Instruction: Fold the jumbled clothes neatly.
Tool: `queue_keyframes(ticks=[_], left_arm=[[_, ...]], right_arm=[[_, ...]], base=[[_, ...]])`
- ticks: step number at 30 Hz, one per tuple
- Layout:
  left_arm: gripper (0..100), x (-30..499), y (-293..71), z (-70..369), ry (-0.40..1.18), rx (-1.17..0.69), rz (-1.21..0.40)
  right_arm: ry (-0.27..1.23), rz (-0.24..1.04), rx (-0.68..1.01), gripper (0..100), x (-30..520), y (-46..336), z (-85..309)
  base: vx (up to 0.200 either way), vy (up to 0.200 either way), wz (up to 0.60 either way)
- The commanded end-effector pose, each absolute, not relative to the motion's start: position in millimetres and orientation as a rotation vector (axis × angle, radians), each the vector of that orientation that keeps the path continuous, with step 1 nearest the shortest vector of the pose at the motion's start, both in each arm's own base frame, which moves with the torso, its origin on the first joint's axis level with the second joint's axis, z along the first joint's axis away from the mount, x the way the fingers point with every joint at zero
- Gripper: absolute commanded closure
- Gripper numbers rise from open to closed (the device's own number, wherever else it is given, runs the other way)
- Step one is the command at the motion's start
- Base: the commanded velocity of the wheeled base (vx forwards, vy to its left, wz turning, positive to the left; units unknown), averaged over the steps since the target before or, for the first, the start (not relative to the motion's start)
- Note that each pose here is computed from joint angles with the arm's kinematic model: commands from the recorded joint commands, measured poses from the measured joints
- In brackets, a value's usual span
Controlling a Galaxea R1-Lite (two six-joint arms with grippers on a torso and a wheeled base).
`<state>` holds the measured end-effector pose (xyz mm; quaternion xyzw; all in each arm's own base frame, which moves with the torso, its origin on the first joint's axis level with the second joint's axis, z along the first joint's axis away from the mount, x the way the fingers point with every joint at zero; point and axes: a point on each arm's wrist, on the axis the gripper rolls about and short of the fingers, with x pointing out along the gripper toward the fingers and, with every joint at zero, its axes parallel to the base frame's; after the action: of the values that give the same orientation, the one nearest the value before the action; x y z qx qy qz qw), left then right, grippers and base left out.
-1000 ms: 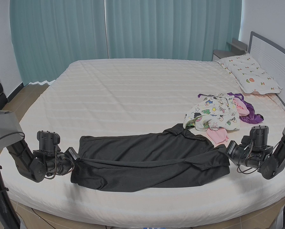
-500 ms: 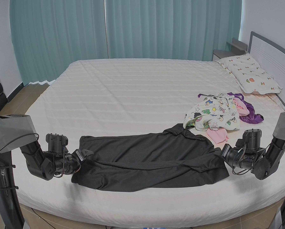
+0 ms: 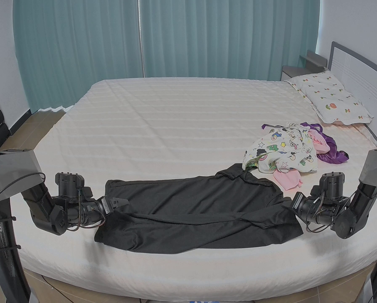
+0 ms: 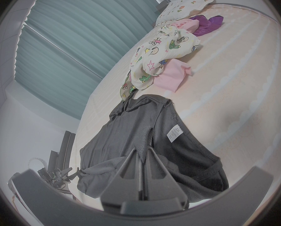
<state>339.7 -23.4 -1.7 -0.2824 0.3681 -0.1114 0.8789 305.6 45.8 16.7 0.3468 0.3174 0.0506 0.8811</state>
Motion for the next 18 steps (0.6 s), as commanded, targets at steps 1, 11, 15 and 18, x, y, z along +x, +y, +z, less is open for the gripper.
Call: queue_keyframes(ticks=[1, 11, 15, 18], left_arm=[[0, 340.9, -23.2, -8.6, 0.783, -0.588, -0.237], [0, 339.4, -24.6, -22.0, 0.817, -0.566, -0.236], [100, 340.1, -24.5, -23.7, 0.819, -0.564, -0.23], [100, 339.2, -23.4, -22.8, 0.818, -0.565, -0.225]], right_arm=[[0.664, 0.104, 0.723, 100, 305.7, 45.6, 15.8], [0.666, 0.105, 0.722, 100, 305.6, 46.1, 15.3], [0.667, 0.104, 0.722, 100, 304.9, 46.0, 15.4], [0.666, 0.105, 0.722, 100, 303.8, 45.8, 16.2]], base=[[0.0, 0.0, 0.0], [0.0, 0.0, 0.0], [0.0, 0.0, 0.0], [0.0, 0.0, 0.0]])
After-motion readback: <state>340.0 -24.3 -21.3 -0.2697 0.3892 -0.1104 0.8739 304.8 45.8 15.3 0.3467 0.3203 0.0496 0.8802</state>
